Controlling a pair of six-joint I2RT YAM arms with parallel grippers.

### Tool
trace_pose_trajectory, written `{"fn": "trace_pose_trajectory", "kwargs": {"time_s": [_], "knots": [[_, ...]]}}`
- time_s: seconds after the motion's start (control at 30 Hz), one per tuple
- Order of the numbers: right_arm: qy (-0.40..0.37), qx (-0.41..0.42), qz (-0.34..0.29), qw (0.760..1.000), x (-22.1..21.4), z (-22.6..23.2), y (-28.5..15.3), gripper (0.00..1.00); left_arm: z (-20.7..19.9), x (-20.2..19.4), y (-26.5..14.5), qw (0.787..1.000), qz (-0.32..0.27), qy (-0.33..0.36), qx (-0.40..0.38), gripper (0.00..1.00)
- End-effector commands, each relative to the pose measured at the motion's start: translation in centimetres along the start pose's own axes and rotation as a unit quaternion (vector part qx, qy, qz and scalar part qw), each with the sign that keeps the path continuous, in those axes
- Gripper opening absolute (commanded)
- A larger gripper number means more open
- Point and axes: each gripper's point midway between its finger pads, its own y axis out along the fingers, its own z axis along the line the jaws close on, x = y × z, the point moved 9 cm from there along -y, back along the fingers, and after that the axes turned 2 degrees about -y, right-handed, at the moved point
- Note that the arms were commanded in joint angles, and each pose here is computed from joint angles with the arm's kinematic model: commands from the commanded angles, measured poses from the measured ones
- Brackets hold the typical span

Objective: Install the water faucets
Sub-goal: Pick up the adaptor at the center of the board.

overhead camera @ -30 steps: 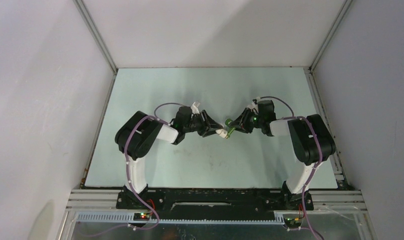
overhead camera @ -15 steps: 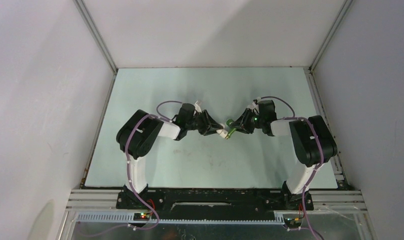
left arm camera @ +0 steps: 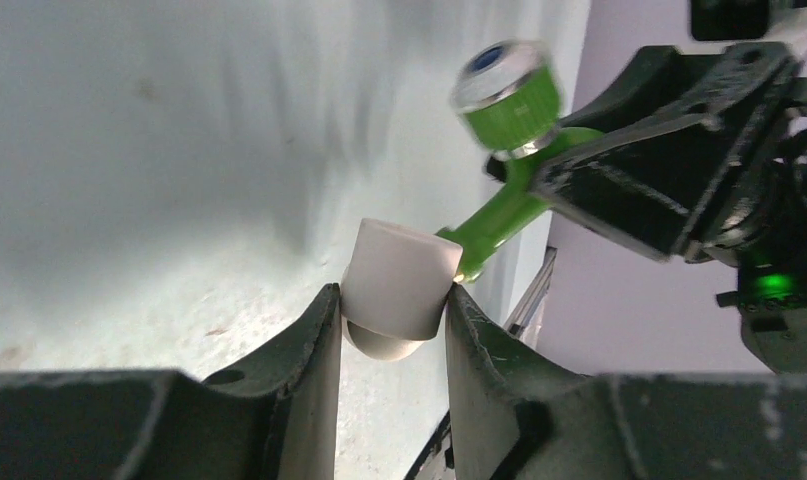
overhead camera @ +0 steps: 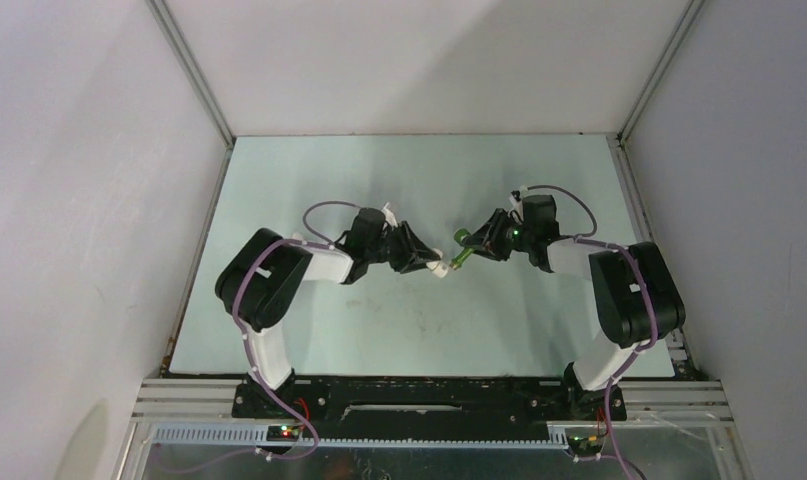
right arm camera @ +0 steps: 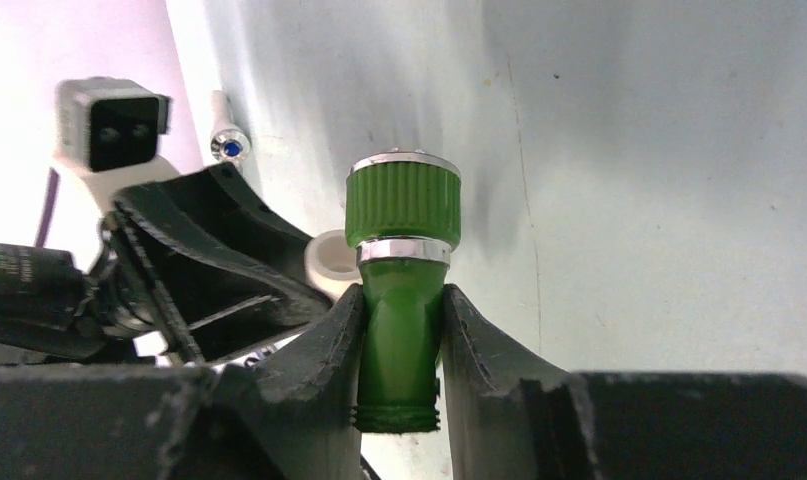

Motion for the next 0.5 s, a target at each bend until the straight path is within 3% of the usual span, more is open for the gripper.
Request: {"fn": "trace_pose_trajectory", "kwargs": {"time_s": [0.0, 0.2, 0.33, 0.4, 0.47], "knots": [[-0.007, 0.026, -0.008, 1.000, 0.4, 1.2, 0.2, 0.00, 0.2, -0.7, -0.3, 0.999, -0.024, -0.025, 0.002, 0.11], [-0.008, 0.011, -0.008, 1.000, 0.2, 1.0, 0.1, 0.00, 1.3, -1.1, -0.4, 0.997, -0.033, -0.010, 0.071, 0.21], [-0.007, 0.000, -0.001, 1.000, -0.2, 0.7, 0.3, 0.00, 1.6, -1.3, -0.3, 0.996, -0.030, -0.012, 0.079, 0.37], [-0.005, -0.007, 0.006, 1.000, -0.4, 0.4, 0.3, 0.00, 1.7, -1.4, -0.3, 0.997, -0.030, -0.016, 0.074, 0.32], [-0.008, -0.011, 0.010, 1.000, -0.6, 0.3, 0.3, 0.00, 1.6, -1.4, -0.2, 0.997, -0.034, -0.027, 0.069, 0.20]]}}
